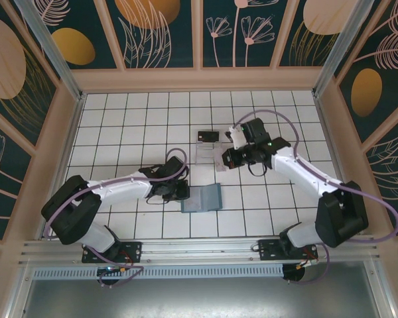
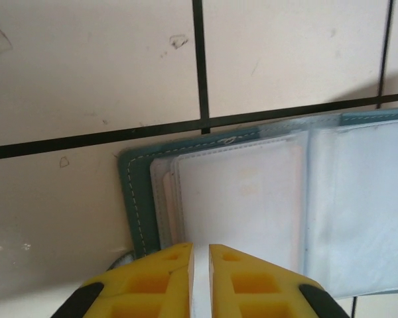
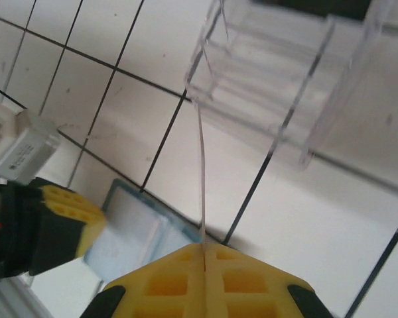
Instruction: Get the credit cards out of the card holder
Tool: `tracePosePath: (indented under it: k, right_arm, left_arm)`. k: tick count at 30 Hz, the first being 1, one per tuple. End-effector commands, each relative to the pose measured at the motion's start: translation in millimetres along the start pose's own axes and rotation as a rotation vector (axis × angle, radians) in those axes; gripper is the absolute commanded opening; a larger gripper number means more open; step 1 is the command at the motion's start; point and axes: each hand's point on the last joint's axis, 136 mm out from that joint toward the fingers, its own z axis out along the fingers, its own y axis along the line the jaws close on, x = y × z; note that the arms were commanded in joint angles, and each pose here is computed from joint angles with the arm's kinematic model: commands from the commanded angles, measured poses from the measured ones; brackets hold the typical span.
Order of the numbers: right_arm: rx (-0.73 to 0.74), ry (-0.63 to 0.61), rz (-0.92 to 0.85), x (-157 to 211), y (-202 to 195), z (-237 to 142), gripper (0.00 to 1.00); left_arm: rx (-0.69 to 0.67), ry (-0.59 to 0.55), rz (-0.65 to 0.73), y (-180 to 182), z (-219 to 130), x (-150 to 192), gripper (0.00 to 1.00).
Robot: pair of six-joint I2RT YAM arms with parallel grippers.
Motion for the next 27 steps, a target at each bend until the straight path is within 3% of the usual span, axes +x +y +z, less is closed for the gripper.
tracePosePath:
  k: [1,10,27]
  right_arm:
    - [0.052,0.054,-0.330,-8.1,-7.9,-4.0,0.00]
    - [0.116,0.179,-0.746,-45.0,-24.8,2.6,0.00]
    - [0.080,0.424,-1.001,-69.5,-33.8,48.5,0.00]
  left_arm:
    - [0.027,-0.080,-0.007,-12.5,-17.4,-19.5,0.16]
    - [-0.006,-0.123,-0.016,-2.2,-22.7,-24.2,0.16]
    - [0.037,-0.268,-0.045,8.9,-55.5,-41.9,0.20]
